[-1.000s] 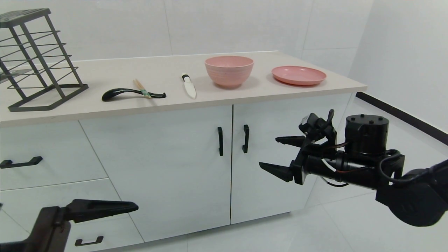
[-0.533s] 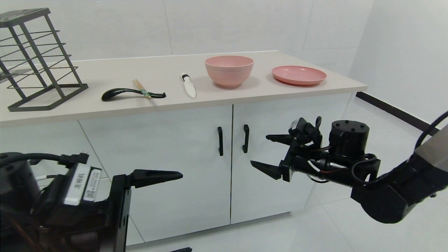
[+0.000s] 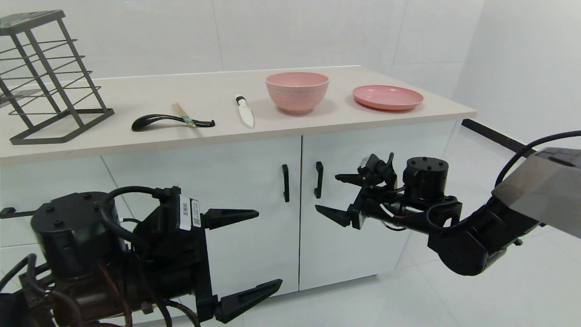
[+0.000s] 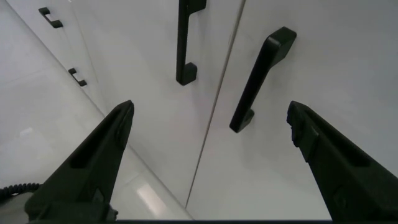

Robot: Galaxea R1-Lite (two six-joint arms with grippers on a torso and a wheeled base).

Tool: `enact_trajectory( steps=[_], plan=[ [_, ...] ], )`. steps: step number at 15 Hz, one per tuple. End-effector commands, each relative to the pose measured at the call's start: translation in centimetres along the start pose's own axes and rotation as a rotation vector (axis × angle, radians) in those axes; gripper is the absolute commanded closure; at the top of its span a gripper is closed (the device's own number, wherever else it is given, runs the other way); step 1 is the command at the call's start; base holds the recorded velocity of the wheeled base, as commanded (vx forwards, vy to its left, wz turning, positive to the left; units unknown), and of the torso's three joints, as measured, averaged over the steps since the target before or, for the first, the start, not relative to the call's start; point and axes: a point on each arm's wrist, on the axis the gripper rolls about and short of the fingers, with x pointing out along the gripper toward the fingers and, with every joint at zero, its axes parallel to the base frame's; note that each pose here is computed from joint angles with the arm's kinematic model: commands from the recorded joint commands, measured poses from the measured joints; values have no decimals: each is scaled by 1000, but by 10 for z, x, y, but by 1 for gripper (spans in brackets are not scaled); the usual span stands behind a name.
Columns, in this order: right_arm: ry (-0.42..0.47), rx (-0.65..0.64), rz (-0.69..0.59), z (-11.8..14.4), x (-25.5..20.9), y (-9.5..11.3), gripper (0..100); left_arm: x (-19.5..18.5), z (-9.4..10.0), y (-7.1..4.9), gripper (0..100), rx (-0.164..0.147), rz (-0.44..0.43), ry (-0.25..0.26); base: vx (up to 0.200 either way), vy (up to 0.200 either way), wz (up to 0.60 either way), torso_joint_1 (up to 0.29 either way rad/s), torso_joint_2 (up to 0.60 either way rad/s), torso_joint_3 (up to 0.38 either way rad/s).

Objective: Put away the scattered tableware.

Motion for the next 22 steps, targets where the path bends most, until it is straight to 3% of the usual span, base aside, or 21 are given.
enact_trajectory(
  steps=[1,10,22],
  plan=[
    [-2,-3,15,-7,13,1,0,6,2,4,0,3,-2,-8,0,0,0,0,0,0],
    [-22,-6,29,-13,30,-4,0,6,14,11,0,41,31,-65,0,0,0,0,0,0],
    [-64,-26,115,-18,51,-7,0,14,10,12,0,14,19,-54,0,0,0,0,0,0]
  ],
)
